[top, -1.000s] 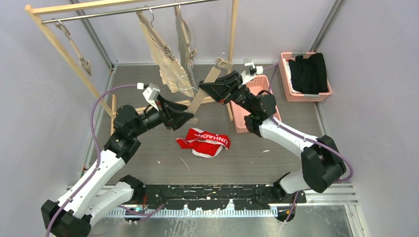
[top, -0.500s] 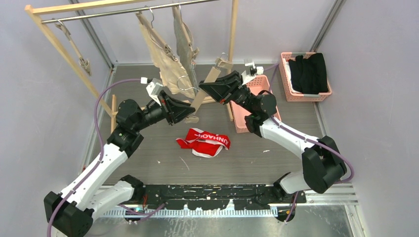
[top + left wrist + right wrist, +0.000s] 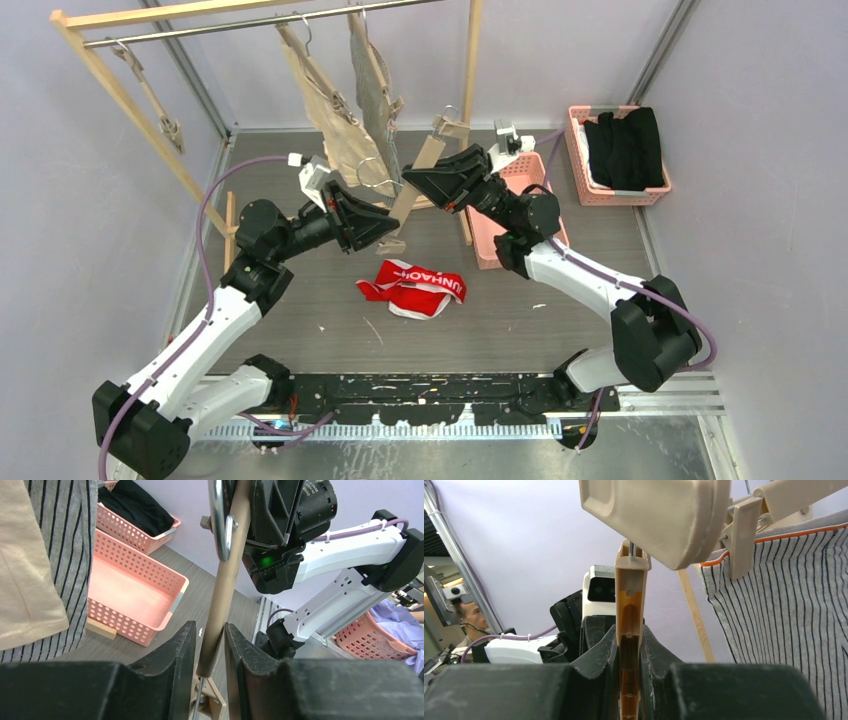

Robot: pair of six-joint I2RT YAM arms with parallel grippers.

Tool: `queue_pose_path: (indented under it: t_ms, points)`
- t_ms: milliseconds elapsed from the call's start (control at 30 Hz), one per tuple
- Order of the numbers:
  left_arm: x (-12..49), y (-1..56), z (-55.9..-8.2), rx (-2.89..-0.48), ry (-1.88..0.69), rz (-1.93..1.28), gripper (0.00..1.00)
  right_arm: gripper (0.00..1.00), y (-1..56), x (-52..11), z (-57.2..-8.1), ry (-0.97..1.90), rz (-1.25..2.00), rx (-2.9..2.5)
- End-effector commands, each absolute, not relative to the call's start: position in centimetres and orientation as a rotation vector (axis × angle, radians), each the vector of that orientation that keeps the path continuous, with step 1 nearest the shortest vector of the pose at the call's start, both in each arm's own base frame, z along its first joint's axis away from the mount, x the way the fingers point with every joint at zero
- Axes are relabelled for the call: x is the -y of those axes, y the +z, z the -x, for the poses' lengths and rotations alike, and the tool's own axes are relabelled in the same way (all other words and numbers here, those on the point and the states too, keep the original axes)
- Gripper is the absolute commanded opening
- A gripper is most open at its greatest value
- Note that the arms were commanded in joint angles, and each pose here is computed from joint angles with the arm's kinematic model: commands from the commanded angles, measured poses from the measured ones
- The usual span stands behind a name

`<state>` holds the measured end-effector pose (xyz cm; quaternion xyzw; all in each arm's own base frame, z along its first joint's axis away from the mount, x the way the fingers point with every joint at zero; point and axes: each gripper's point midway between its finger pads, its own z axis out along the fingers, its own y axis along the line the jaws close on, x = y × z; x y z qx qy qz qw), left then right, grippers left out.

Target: Remove the underwear clipped to the hanger

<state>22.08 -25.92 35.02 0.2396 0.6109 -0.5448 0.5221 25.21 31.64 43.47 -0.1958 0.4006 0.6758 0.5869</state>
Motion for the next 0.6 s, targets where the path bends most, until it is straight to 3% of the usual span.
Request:
queue_pose_path:
  t_ms: [0, 100, 567]
  points:
    - [25.7, 37.4, -21.5, -1.361, -1.315, -0.590, 0.32, 0.01, 46.0, -30.9, -23.4, 1.581, 0.479, -0.815]
    - [25.7, 37.4, -21.2, -1.357, -1.321, -0.596, 0.39, 0.01, 46.1, -30.9, -23.4, 1.580, 0.476, -0.813]
    - [26.0, 36.5, -20.6, -1.356, -1.376, -0.600, 0.23, 0.01, 46.7, -30.6, -23.4, 1.574, 0.452, -0.795]
